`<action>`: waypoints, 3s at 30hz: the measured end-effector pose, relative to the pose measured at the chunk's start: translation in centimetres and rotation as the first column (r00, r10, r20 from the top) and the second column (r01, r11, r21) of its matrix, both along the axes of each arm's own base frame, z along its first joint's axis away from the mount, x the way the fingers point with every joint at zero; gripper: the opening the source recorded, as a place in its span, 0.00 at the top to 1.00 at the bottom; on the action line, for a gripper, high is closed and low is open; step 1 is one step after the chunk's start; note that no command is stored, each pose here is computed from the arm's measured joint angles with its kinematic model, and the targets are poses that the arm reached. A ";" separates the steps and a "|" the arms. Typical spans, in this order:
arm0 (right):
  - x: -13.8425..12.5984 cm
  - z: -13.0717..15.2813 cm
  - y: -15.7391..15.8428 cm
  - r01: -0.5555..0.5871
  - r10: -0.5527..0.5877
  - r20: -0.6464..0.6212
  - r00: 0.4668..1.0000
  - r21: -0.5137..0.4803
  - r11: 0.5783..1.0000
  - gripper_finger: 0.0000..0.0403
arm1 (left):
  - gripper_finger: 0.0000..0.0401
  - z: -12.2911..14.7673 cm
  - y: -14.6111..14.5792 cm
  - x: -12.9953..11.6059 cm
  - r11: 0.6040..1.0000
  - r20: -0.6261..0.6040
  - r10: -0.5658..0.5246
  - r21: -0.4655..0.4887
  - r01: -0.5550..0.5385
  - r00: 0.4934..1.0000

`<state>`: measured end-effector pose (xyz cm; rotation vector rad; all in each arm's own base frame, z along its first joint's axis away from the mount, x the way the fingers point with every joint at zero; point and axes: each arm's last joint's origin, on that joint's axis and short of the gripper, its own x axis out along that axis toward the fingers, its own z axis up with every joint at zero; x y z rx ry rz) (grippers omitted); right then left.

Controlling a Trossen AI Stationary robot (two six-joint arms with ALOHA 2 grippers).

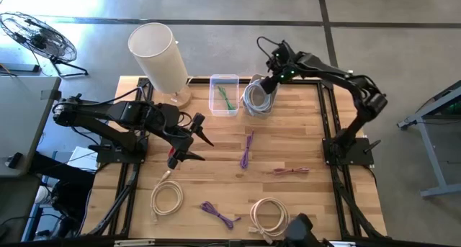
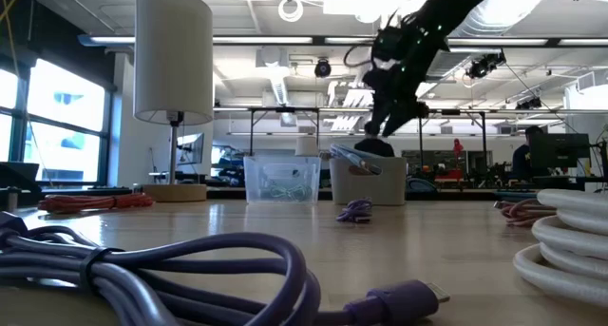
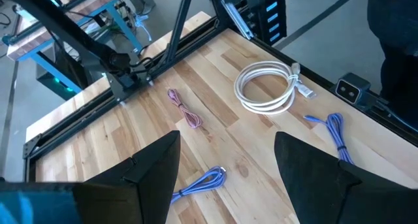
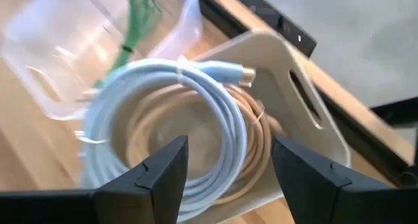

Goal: Pick & Place USB Port
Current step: Put the pink charger cable into the transparent bin

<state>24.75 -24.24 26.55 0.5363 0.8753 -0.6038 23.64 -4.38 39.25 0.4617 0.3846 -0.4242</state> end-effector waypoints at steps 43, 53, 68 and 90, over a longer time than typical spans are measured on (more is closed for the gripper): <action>-6.8 17.4 21.4 -0.611 0.794 0.479 0.374 -0.517 0.599 0.47 | 0.39 0.2 1.0 -0.4 0.945 0.026 0.312 0.089 -0.313 0.950; -8.8 18.4 23.9 -0.594 0.830 0.464 0.309 -0.588 0.549 0.47 | 0.39 1.9 1.7 -3.0 0.914 0.107 0.387 0.084 -0.396 0.916; -13.9 19.0 25.9 -0.541 0.813 0.465 0.350 -0.609 0.581 0.47 | 0.39 3.7 3.0 -8.2 0.842 0.212 0.501 0.104 -0.529 0.839; -10.2 21.3 26.5 -0.368 0.751 0.606 0.261 -0.657 0.658 0.47 | 0.39 3.4 3.1 -11.6 0.920 0.143 0.345 0.143 -0.365 0.928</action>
